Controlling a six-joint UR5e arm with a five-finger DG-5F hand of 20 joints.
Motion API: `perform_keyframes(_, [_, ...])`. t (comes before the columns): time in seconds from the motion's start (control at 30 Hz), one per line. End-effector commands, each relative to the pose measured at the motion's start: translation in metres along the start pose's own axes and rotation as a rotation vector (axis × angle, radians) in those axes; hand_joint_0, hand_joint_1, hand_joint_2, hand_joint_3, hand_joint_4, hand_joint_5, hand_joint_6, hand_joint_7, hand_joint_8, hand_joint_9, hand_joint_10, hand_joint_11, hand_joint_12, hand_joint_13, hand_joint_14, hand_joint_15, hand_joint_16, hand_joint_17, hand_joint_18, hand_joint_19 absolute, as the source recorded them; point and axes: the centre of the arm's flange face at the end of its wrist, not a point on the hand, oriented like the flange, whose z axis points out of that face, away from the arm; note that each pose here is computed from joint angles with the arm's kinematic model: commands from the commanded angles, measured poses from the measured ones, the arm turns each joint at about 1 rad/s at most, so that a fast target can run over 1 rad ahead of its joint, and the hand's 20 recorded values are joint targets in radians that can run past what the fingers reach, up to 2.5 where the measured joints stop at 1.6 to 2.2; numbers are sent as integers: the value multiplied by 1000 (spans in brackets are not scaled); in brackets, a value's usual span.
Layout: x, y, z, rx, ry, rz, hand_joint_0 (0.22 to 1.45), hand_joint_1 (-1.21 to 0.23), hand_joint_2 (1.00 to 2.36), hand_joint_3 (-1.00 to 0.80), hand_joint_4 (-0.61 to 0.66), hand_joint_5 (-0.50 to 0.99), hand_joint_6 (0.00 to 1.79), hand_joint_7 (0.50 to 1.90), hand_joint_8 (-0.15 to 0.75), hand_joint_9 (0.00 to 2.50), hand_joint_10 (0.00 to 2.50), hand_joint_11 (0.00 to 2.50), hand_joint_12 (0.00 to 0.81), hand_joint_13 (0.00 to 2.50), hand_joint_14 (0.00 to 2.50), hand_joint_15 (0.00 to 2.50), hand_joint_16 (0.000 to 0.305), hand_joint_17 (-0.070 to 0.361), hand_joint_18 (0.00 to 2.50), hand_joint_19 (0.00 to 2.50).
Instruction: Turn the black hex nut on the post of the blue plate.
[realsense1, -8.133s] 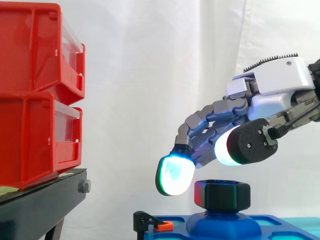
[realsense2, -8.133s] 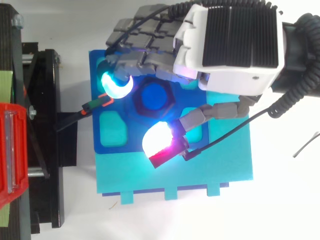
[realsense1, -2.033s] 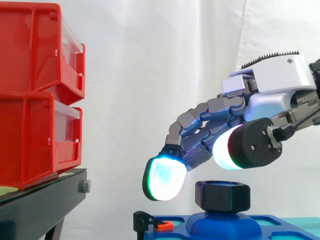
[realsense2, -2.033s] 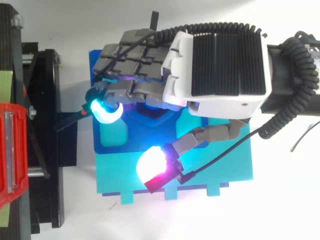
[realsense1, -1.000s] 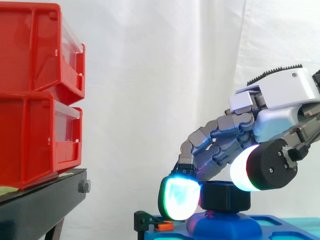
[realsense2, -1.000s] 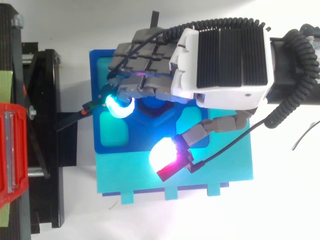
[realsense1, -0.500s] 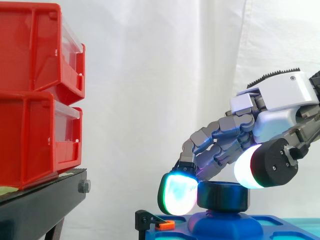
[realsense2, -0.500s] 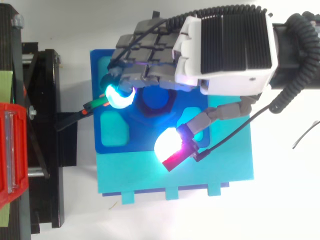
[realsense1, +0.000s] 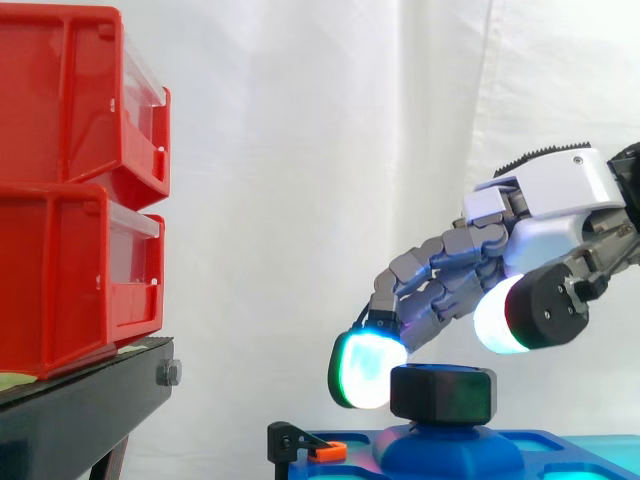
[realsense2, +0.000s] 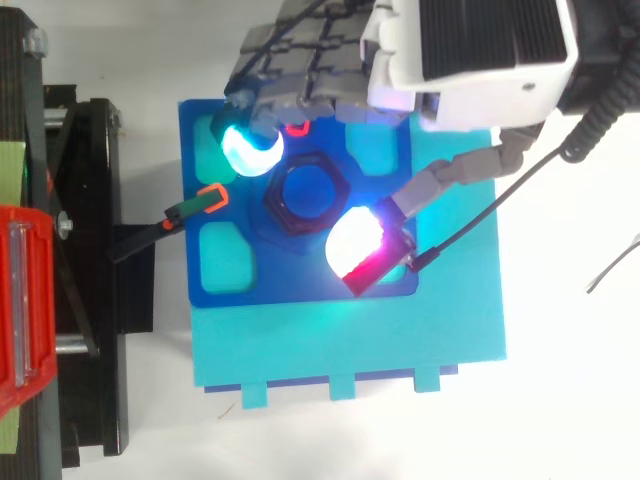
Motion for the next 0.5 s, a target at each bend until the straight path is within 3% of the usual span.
perform_keyframes(0.0, [-9,-2,0,-10,-11,0,453,-492,1000,-500,241,-188,503,825,282,386,0,0,401,315,0,11,54,121,219,171])
perform_keyframes(0.17, [-16,1,2,-12,-25,-2,453,-493,1000,-500,241,-188,503,825,282,384,0,0,401,315,0,14,54,121,217,170])
perform_keyframes(0.27, [-24,14,7,-23,-47,-6,453,-493,1000,-500,239,-187,502,822,283,386,0,0,401,315,0,11,54,121,216,171])
perform_keyframes(0.47, [-22,27,14,5,-81,-9,453,-492,1000,-500,239,-187,502,826,283,385,0,0,401,314,0,11,54,122,210,174])
